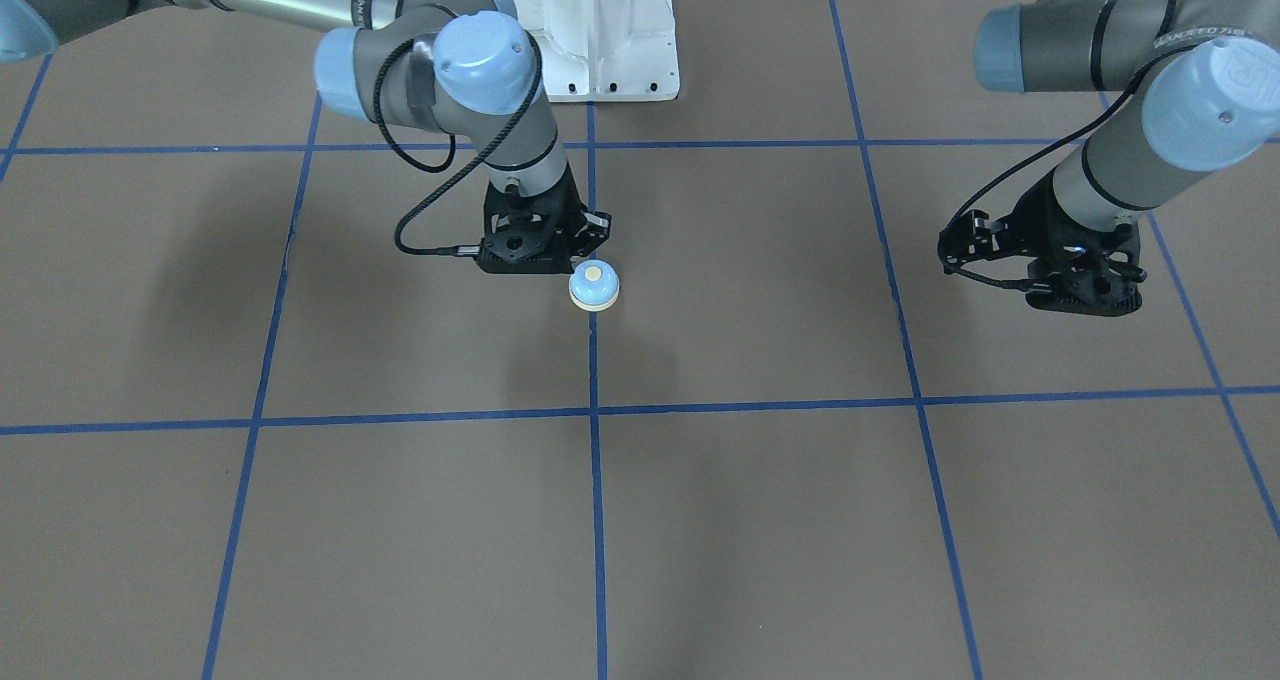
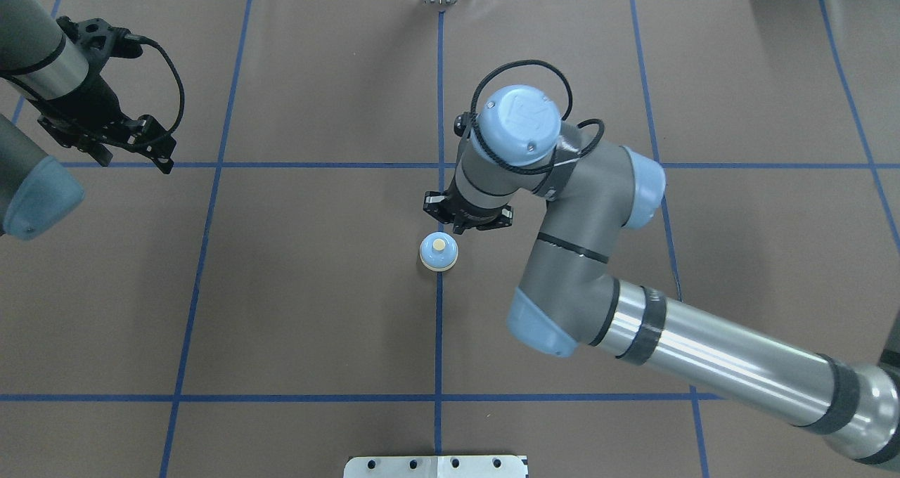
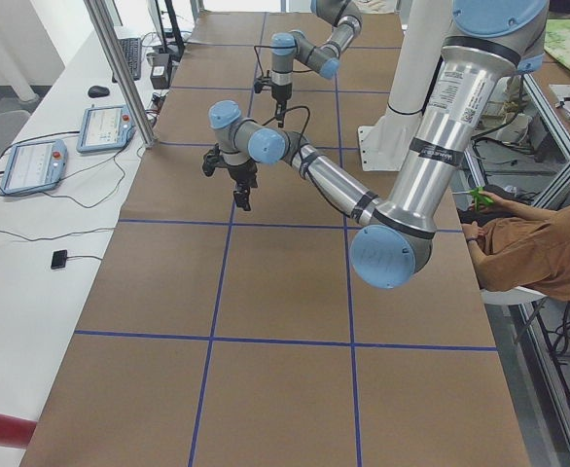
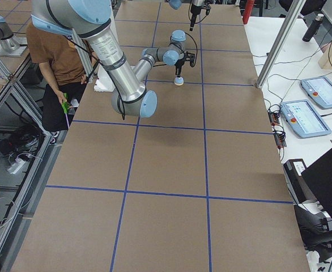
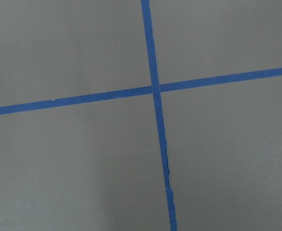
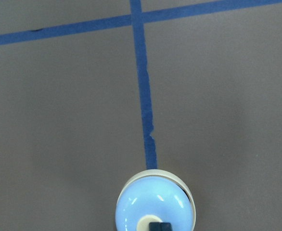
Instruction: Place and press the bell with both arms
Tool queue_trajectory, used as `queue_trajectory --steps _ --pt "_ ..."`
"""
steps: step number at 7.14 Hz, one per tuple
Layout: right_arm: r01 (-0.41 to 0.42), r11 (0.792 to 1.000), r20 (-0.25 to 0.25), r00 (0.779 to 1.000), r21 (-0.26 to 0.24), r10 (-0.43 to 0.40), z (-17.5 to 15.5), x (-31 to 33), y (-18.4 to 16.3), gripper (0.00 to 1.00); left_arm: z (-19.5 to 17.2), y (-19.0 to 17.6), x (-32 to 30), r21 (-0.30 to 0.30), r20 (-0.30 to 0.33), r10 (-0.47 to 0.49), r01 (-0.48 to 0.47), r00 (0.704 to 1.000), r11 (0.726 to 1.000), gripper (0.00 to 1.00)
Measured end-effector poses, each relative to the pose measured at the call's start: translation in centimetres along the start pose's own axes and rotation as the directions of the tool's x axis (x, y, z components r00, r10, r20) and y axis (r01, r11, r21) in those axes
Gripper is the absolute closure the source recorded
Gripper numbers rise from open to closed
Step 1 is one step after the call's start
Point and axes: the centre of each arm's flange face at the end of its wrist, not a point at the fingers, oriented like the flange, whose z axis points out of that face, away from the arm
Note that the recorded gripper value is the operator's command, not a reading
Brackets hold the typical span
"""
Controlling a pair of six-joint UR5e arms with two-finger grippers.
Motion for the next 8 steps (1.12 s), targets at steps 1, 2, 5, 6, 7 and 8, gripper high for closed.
queue_trajectory --steps 1,2,5,6,7,8 --pt "-0.003 1.0 0.017 1.0 0.007 0.003 -3.3 5.0 -2.2 1.0 -0.6 0.1 -0.9 0.01 0.0 0.0 0.0 1.0 1.0 0.01" --pt "0.01 1.0 0.024 1.0 0.013 -0.01 -6.7 10.7 -4.8 1.0 -1.3 0.6 -2.8 0.02 0.005 0.016 -0.016 1.0 1.0 0.01" --pt "0.12 0.992 -0.035 0.992 0.039 -0.119 -13.9 29.8 -11.4 1.0 -3.6 2.9 -14.1 0.047 0.043 0.114 -0.116 0.992 0.992 0.01" --pt "0.174 0.984 -0.067 0.983 0.046 -0.171 -15.9 36.5 -12.5 0.99 -4.4 4.2 -18.3 0.052 0.056 0.14 -0.143 0.989 0.988 0.01" --pt "0.231 0.972 -0.1 0.969 0.044 -0.226 -17.6 43.2 -12.8 0.83 -5.2 5.2 -21.8 0.059 0.067 0.157 -0.161 0.985 0.985 0.01" --pt "0.273 0.962 -0.122 0.956 0.032 -0.267 -18.8 49.4 -12.5 0.1 -5.9 6.2 -25.0 0.067 0.076 0.164 -0.169 0.984 0.983 0.01"
